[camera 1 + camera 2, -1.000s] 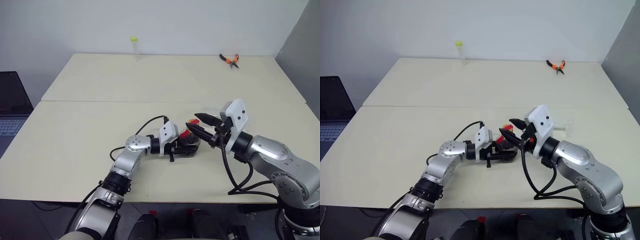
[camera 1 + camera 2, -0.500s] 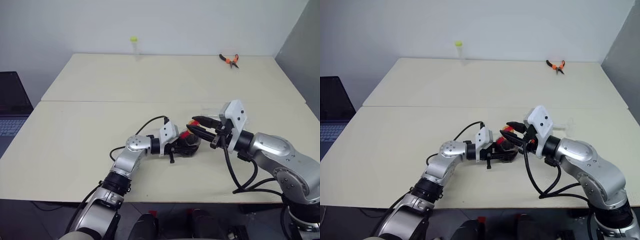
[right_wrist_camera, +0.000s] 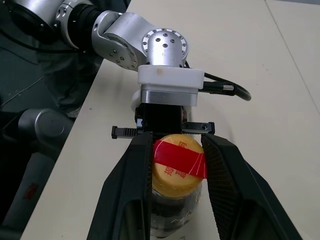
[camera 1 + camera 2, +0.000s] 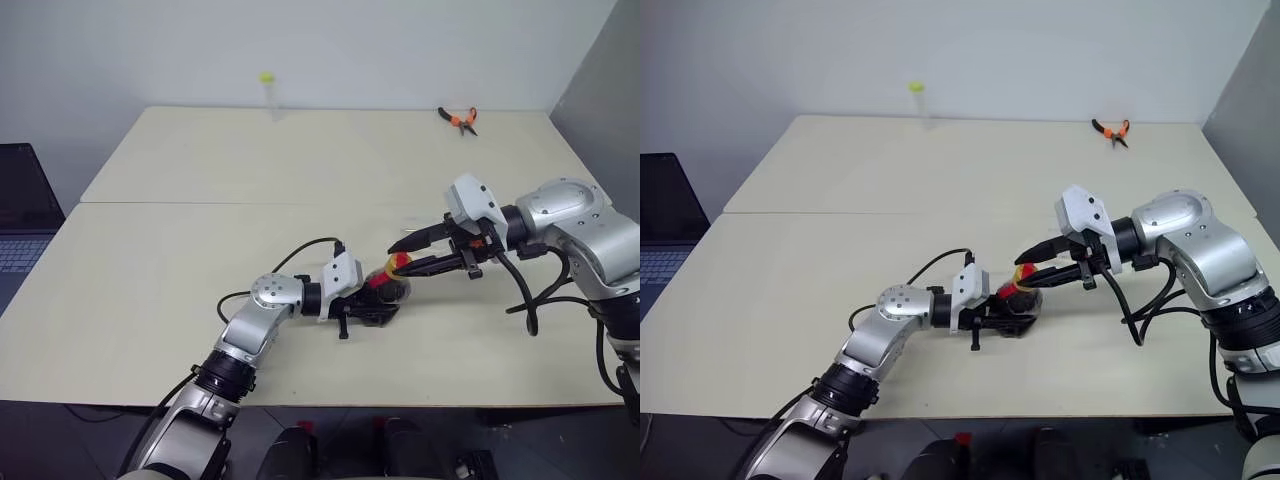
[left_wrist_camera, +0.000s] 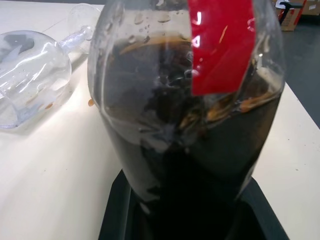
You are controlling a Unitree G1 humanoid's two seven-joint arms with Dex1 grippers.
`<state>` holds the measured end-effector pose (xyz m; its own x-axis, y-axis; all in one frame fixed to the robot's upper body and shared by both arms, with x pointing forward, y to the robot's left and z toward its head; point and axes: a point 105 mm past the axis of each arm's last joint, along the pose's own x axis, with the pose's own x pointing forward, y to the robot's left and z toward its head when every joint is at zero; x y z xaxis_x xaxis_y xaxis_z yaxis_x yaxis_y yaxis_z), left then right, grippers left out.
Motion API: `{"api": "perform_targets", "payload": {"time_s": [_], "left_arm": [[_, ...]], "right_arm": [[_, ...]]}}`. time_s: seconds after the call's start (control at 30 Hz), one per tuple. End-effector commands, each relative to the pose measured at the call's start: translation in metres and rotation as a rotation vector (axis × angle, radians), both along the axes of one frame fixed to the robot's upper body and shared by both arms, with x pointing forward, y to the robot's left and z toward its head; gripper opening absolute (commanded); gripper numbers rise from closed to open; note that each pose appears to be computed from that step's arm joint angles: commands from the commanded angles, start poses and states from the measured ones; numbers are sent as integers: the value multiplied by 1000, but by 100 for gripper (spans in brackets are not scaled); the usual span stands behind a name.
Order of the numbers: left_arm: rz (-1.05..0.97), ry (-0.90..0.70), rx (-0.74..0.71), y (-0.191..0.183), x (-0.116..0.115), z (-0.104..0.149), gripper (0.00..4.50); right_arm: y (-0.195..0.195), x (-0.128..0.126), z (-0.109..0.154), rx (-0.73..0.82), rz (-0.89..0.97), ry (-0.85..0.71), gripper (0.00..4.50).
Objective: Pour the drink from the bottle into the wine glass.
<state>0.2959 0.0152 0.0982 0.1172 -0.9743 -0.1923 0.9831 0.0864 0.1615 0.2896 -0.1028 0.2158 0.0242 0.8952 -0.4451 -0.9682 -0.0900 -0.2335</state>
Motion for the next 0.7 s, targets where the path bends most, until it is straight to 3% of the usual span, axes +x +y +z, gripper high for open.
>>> {"api": "perform_targets", "payload": {"time_s": [0.03, 0.23, 0.43, 0.57, 0.7], "left_arm": [[-66, -69, -87, -10, -11, 24, 76], [20, -68, -91, -7, 3, 19, 74], [58, -71, -91, -5, 11, 16, 74], [54, -74, -92, -7, 12, 15, 74], [45, -76, -92, -9, 13, 15, 74]], "right_arm": [[-18, 4, 4, 12, -154, 15, 189], [-22, -15, 25, 274, -381, -7, 388], [-11, -35, 15, 455, -643, -70, 391], [7, -31, 7, 578, -805, -88, 391], [11, -24, -1, 588, -884, -99, 391]]}}
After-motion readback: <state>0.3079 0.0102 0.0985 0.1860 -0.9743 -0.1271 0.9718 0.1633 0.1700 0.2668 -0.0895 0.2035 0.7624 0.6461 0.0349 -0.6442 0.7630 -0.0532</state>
